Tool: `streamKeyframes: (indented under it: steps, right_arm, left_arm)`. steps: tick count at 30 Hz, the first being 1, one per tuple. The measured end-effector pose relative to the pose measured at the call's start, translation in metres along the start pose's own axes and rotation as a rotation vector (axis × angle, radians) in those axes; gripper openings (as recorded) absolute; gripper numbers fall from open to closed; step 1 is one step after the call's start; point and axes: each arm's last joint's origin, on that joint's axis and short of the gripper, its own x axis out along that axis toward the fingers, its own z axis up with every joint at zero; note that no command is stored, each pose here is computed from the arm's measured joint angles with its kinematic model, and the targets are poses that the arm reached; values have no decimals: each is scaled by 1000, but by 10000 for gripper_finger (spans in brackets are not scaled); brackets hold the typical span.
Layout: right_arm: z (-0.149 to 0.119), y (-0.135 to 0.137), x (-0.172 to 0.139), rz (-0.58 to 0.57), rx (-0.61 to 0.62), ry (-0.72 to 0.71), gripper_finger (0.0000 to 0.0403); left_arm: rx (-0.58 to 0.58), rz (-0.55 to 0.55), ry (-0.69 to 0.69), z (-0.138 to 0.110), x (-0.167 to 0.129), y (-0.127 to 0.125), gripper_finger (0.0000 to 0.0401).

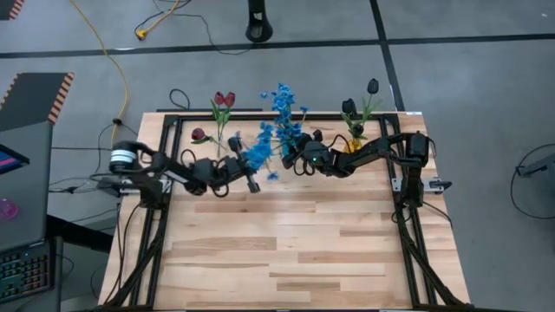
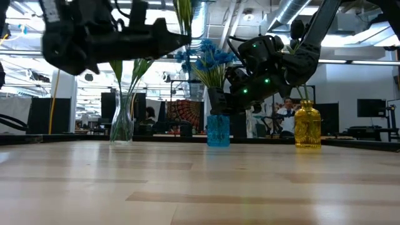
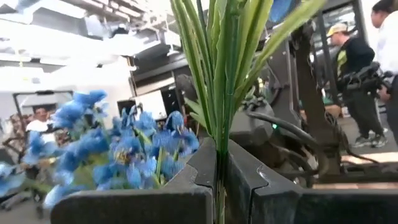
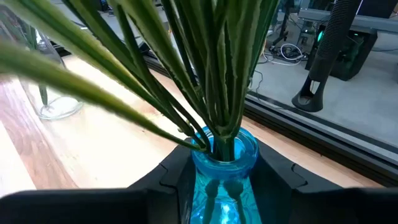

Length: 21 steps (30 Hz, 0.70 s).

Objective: Sort flowers into vase by color
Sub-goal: Put the blue flowers into the blue vase

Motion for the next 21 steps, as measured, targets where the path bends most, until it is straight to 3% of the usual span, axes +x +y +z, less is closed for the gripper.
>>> streamKeyframes:
  steps: [9,16,21]
  right_arm:
    - [0,0,0,0,0,3,164]
    - [0,0,0,15,-2,5,148]
    - [-1,2,-1,29,-3,7,162]
  left_arm:
    - [55,-73,-67,-12,37,9,0]
    - [88,-107,-114,-11,48,23,0]
    - [84,-115,-116,-14,50,37,0]
